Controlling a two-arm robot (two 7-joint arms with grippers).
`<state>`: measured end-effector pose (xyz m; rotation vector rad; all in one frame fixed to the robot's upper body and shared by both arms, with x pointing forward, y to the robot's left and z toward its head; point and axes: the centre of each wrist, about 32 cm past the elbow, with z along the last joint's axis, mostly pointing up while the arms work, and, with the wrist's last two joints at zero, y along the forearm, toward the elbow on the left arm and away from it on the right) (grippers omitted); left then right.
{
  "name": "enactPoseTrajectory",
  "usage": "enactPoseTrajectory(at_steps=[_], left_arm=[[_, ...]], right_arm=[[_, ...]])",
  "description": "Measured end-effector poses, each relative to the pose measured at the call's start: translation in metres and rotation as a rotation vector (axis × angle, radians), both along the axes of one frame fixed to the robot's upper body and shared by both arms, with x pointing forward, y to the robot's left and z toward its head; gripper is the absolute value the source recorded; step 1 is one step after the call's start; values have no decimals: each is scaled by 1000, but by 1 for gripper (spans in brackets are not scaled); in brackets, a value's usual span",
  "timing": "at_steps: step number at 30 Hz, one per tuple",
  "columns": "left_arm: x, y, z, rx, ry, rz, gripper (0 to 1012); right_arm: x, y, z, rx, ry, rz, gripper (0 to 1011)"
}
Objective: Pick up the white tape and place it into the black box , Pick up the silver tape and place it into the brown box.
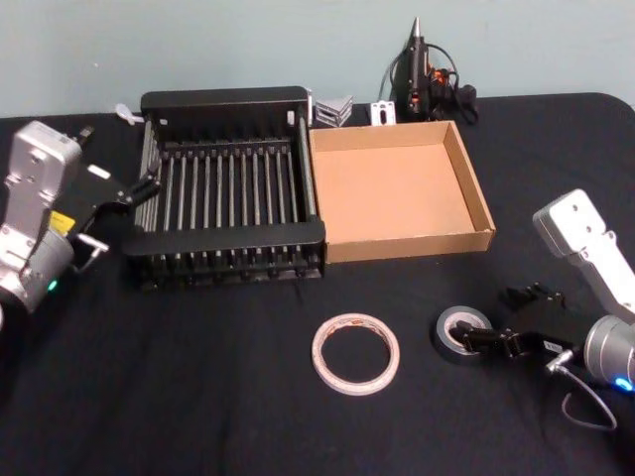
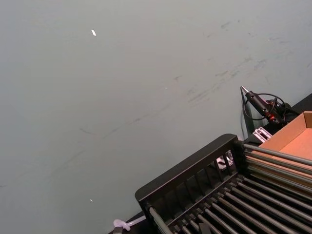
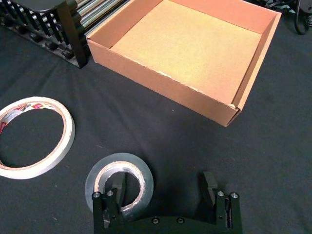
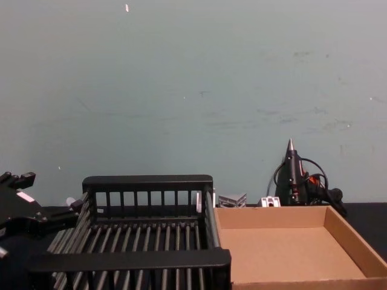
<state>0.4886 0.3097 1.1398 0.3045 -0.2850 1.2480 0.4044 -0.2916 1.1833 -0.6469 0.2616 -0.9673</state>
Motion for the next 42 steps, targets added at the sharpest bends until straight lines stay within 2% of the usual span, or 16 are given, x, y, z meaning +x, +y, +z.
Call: enactPoseTrajectory(at_steps=[4, 12, 15, 16, 18, 19, 20, 23, 31, 42], left_arm=[[0, 0, 0, 0, 0, 0, 1001], [0, 0, 0, 0, 0, 0, 1002], [0, 0, 0, 0, 0, 0, 1001], [0, 0, 0, 0, 0, 0, 1001], [0, 0, 0, 0, 0, 0, 1002], [0, 0, 0, 0, 0, 0, 1001], [0, 0, 0, 0, 0, 0, 1001], [0, 0, 0, 0, 0, 0, 1001], [0, 0, 0, 0, 0, 0, 1001], [0, 0, 0, 0, 0, 0, 1001]], right_arm=[[0, 0, 0, 0, 0, -1, 964], [0, 0, 0, 3, 0, -2, 787], [0, 0, 0, 3, 0, -2, 687], [0, 0, 0, 4, 0, -2, 626], [0, 0, 0, 4, 0, -2, 593], [0, 0, 0, 4, 0, -2, 524], [0, 0, 0, 4, 0, -2, 524], [0, 0, 1, 4, -1, -3, 399], [0, 0, 1, 5, -1, -3, 173], [0, -1, 0, 10, -3, -1, 151]])
